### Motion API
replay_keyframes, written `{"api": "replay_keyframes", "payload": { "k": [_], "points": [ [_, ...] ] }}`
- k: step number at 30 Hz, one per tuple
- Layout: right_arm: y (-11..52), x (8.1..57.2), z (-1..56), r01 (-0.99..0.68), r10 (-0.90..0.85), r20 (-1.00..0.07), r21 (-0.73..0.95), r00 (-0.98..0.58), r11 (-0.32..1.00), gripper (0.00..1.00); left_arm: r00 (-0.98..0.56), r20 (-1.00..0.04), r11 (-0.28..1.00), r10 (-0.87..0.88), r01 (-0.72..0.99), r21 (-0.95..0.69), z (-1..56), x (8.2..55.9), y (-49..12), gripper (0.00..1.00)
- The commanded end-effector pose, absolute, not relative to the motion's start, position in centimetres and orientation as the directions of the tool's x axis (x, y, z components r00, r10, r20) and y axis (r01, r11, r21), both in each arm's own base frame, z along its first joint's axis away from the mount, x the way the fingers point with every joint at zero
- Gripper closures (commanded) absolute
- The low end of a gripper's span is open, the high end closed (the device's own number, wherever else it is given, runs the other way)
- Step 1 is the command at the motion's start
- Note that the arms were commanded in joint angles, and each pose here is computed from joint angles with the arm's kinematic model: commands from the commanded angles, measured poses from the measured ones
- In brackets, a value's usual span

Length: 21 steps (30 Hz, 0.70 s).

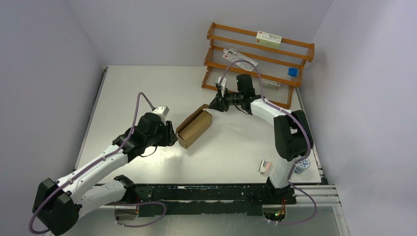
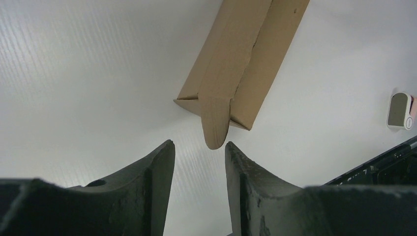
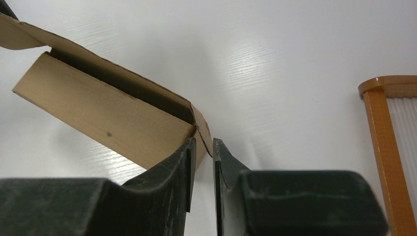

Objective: Fold the paper box

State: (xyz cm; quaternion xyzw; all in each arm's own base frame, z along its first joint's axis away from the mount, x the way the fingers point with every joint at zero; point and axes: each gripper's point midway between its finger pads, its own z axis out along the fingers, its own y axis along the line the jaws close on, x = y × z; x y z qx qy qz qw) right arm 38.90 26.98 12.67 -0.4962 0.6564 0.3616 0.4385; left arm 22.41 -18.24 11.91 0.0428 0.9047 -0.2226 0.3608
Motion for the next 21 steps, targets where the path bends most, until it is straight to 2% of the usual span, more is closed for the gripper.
{"api": "replay_keyframes", "payload": {
  "k": [1, 5, 8, 12, 21],
  "points": [
    [26.8, 38.2, 13.8, -0.966, -0.319, -0.939, 0.044, -0.126, 0.253, 0.78, -0.730, -0.677, 0.873, -0.098, 0.264, -0.410, 12.6, 22.9, -19.8, 0.53],
    [26.8, 37.9, 13.5, -0.964, -0.331, -0.935, 0.041, -0.130, 0.263, 0.82, -0.731, -0.677, 0.872, -0.089, 0.271, -0.407, 12.7, 23.1, -20.4, 0.52],
    [26.7, 38.1, 13.4, -0.963, -0.338, -0.935, 0.014, -0.109, 0.270, 0.72, -0.734, -0.675, 0.871, -0.077, 0.280, -0.404, 12.8, 22.9, -20.6, 0.52],
    [26.9, 38.9, 13.6, -0.968, -0.360, -0.928, 0.003, -0.096, 0.251, 0.67, -0.727, -0.682, 0.884, -0.081, 0.264, -0.386, 12.8, 23.1, -20.2, 0.55],
    [27.9, 38.8, 13.4, -0.980, -0.367, -0.927, 0.003, -0.076, 0.197, 0.63, -0.730, -0.680, 0.884, -0.071, 0.271, -0.382, 12.5, 23.3, -20.5, 0.71]
  ]
}}
